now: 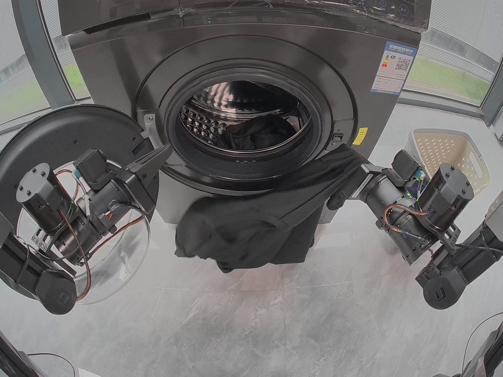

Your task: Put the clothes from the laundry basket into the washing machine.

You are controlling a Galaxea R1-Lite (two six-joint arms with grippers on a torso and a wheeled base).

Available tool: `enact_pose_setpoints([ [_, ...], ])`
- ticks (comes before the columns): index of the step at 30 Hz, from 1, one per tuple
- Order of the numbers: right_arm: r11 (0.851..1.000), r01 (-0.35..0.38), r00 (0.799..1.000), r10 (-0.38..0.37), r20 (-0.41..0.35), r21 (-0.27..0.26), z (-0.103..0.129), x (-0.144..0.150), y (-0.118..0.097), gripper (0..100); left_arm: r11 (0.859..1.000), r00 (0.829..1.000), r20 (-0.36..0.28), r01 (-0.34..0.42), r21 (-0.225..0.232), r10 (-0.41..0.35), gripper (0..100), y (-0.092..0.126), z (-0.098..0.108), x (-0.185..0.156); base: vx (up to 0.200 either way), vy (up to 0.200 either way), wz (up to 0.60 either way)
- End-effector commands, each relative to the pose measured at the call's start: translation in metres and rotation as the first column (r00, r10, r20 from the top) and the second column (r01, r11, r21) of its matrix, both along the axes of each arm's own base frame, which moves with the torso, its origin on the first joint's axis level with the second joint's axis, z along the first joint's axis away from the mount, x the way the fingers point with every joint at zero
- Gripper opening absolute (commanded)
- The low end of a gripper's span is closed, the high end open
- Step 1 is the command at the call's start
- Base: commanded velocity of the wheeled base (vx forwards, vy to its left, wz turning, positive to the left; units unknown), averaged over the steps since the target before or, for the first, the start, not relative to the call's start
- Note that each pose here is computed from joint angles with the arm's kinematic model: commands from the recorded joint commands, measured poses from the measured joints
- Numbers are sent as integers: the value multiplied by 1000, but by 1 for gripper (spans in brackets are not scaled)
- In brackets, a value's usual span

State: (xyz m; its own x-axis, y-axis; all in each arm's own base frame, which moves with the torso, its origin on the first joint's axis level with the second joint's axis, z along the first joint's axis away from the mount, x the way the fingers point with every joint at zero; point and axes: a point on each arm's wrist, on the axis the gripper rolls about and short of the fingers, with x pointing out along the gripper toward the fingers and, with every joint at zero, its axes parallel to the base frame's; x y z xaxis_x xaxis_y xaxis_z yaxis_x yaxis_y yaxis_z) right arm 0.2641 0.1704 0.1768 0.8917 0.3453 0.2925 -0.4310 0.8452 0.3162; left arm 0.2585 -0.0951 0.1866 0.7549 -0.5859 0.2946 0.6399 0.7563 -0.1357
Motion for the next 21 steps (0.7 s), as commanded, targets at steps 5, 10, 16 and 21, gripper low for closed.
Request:
enact_pose_setpoints([
  [5, 1000, -13, 1000, 13, 1, 1, 0, -2, 4, 0, 1000, 998, -58, 26, 7, -26, 0, -6, -13, -5, 0, 0, 0],
  [10, 1000, -24, 1000, 24, 4, 2, 1, -3, 7, 0, 996, 984, -172, 57, 66, -45, 0, -16, -47, -1, 0, 0, 0],
  [16, 999, -36, 999, 36, 17, 9, 4, -4, 12, 0, 983, 963, -260, 110, 145, -70, 0, -28, -79, -5, 0, 0, 0],
  [21, 999, -45, 998, 44, 38, 22, 7, 2, 20, 0, 975, 952, -290, 147, 169, -93, 100, -36, -90, -7, 0, 0, 0],
])
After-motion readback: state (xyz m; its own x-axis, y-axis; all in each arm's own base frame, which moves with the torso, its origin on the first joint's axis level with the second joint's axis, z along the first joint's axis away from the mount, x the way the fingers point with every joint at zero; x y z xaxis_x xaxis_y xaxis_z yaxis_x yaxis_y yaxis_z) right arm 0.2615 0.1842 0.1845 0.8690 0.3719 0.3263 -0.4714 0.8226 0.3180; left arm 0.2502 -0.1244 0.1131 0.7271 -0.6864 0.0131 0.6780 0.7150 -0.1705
